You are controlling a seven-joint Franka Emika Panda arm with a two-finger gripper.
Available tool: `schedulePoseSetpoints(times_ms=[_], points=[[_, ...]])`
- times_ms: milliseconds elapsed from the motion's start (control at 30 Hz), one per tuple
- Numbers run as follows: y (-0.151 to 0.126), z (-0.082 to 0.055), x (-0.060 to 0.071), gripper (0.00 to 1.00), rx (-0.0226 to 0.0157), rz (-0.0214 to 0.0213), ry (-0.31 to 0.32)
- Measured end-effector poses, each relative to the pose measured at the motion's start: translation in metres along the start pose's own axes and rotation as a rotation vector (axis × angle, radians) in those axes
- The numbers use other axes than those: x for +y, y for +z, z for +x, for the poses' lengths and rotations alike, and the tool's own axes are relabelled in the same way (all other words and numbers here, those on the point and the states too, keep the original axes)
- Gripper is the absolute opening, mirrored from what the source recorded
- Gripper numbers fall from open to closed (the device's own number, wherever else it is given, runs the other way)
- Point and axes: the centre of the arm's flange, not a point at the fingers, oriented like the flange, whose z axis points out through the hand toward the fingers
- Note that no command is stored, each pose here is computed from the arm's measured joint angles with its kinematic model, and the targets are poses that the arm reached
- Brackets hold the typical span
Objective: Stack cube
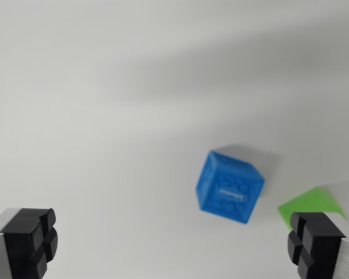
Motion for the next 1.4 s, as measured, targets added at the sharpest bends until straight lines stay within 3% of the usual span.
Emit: schedulePoseSetpoints(times_ms=[300,1233,1267,1400], points=[[0.026,-0.002,0.02,1.0,-0.0101,-0.0057,0.064],[0.123,-0.009,0.091,1.0,-0.0473,-0.034,0.284],[0.126,-0.009,0.093,1.0,-0.0482,-0.0357,0.289],[0.141,-0.009,0.094,1.0,-0.0472,-0.0346,0.299]])
